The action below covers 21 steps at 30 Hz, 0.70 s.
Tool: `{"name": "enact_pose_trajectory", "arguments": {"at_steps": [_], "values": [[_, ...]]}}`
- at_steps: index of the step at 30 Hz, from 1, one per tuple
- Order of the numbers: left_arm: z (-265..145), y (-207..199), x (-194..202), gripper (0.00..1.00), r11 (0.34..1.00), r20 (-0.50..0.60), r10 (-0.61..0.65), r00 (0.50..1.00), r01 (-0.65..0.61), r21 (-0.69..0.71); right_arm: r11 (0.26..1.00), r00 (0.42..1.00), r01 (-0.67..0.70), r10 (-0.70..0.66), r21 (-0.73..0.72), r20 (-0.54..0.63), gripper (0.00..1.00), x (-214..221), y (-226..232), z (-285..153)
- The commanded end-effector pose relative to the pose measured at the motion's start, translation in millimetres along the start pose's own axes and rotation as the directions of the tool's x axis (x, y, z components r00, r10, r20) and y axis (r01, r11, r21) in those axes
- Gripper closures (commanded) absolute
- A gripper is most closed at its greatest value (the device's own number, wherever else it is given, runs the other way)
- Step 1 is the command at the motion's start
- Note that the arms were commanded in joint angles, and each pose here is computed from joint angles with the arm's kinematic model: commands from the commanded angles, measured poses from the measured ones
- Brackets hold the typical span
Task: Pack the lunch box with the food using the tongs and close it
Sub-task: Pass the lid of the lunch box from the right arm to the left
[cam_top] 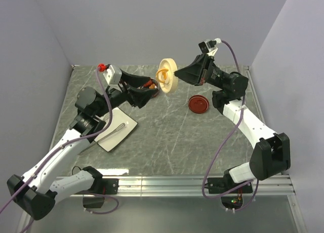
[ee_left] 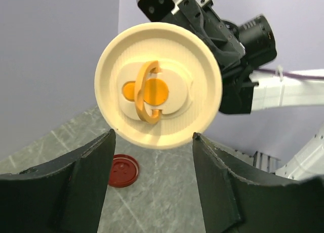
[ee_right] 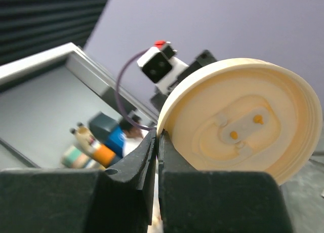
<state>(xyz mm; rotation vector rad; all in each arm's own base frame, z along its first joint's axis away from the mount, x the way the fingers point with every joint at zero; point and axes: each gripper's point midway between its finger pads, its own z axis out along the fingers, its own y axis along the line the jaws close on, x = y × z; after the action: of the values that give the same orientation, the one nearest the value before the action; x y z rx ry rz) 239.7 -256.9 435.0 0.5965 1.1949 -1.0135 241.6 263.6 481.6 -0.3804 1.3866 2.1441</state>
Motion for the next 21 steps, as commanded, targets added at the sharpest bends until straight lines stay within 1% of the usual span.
{"name": "enact_pose_trajectory", "arguments": {"at_steps": [1, 2, 3, 9, 10, 16, 21], "values": [[13.1, -13.9, -46.8, 0.33, 0.997, 0.128, -0.054, 0.99, 0.046, 0.064, 0.987, 0.995, 0.006, 0.01, -0.158, 0.102, 1.0, -11.8, 40.3, -4.0], [18.4, -8.2, -44.1, 0.33, 0.995, 0.126, -0.094, 0.988, 0.088, 0.048, 0.985, 0.993, -0.008, 0.028, -0.171, 0.118, 1.0, -15.2, 41.3, -4.2], [20.4, -7.9, -50.3, 0.33, 0.995, 0.144, -0.099, 0.985, 0.093, 0.047, 0.984, 0.992, -0.007, 0.029, -0.177, 0.123, 1.0, -15.7, 42.0, -5.1], [30.8, -3.4, -60.3, 0.34, 0.986, 0.176, -0.163, 0.971, 0.157, 0.049, 0.982, 0.986, -0.027, 0.057, -0.187, 0.158, 1.0, -20.1, 40.2, -8.2], [31.8, -3.2, -60.2, 0.37, 0.986, 0.174, -0.168, 0.97, 0.162, 0.051, 0.982, 0.985, -0.03, 0.061, -0.188, 0.162, 1.0, -20.1, 39.5, -8.8], [39.7, -4.6, -58.1, 0.42, 0.98, 0.154, -0.193, 0.969, 0.182, 0.079, 0.982, 0.983, -0.037, 0.069, -0.184, 0.168, 1.0, -20.7, 34.6, -9.6], [43.5, 0.2, -54.3, 0.42, 0.973, 0.141, -0.227, 0.964, 0.221, 0.057, 0.982, 0.985, -0.026, 0.058, -0.187, 0.166, 1.0, -19.3, 38.2, -9.3]]}}
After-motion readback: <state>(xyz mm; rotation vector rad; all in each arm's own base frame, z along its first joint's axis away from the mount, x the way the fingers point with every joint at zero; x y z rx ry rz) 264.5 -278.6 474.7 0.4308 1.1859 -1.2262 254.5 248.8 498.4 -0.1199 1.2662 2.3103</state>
